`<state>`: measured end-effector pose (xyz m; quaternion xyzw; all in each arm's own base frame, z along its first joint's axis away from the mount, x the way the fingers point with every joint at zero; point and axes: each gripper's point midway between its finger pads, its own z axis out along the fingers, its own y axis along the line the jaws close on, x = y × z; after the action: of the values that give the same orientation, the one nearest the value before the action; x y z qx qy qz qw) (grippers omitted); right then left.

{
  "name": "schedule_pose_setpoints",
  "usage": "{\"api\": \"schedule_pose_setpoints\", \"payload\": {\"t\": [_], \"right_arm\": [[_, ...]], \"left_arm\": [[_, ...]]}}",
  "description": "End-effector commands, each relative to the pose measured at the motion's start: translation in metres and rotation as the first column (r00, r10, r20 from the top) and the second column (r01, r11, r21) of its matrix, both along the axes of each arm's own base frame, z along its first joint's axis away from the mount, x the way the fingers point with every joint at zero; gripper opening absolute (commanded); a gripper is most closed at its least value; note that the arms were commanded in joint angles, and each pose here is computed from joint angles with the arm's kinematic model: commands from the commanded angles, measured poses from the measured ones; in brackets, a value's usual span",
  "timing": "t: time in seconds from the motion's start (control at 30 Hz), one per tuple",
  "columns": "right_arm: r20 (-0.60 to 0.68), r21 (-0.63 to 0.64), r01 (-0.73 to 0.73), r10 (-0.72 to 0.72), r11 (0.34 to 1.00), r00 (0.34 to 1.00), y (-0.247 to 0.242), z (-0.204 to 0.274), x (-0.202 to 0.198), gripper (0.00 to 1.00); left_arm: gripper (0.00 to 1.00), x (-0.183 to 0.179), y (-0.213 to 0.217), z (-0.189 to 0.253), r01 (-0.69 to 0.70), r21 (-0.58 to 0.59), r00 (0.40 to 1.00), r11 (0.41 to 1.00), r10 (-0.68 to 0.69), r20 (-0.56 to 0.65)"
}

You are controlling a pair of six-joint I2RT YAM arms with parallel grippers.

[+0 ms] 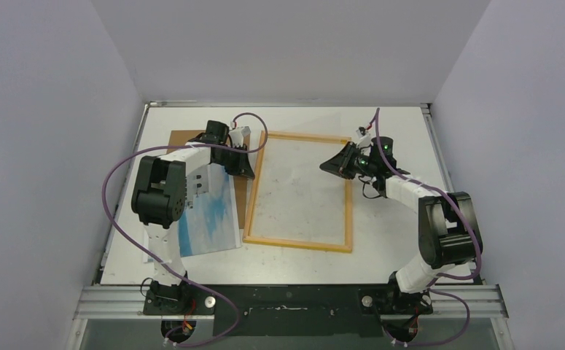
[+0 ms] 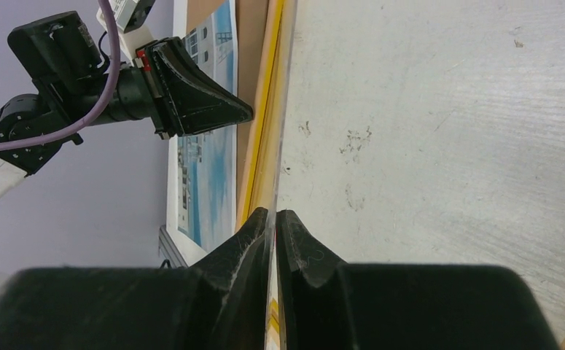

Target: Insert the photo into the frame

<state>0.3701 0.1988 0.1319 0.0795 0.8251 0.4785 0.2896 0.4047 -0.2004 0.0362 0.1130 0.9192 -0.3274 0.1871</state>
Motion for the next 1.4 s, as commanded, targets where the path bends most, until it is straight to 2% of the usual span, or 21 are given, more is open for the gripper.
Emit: {"api": "schedule_pose_setpoints", "payload": {"t": [0.0,0.73,1.1,1.17,1.37], "right_arm": [[0.096,0.018,-0.005,0.003,1.0,0.995,0.011,0.035,0.012,0.08],[0.01,-0.104,-0.009,0.01,0.995,1.0,0.011,-0.005,0.009,0.09],[0.021,-0.121,-0.019,0.022,0.992,1.0,0.012,-0.008,0.012,0.12],[0.016,-0.137,-0.016,0.019,0.99,1.0,0.011,-0.01,0.012,0.16],[-0.015,-0.284,-0.005,0.001,0.959,1.0,0.003,-0.023,0.015,0.43]], "left_arm": [[0.02,0.0,-0.008,-0.001,0.031,-0.027,0.999,0.999,-0.031,0.017],[0.0,0.0,-0.011,0.002,0.038,-0.032,0.999,0.999,-0.037,0.025],[0.0,-0.001,-0.012,0.001,0.042,-0.027,0.999,0.999,-0.042,0.022],[0.0,-0.001,-0.012,0.002,0.042,-0.027,0.999,0.999,-0.042,0.023],[0.0,0.0,-0.013,0.003,0.042,-0.03,0.999,0.999,-0.041,0.024]]}}
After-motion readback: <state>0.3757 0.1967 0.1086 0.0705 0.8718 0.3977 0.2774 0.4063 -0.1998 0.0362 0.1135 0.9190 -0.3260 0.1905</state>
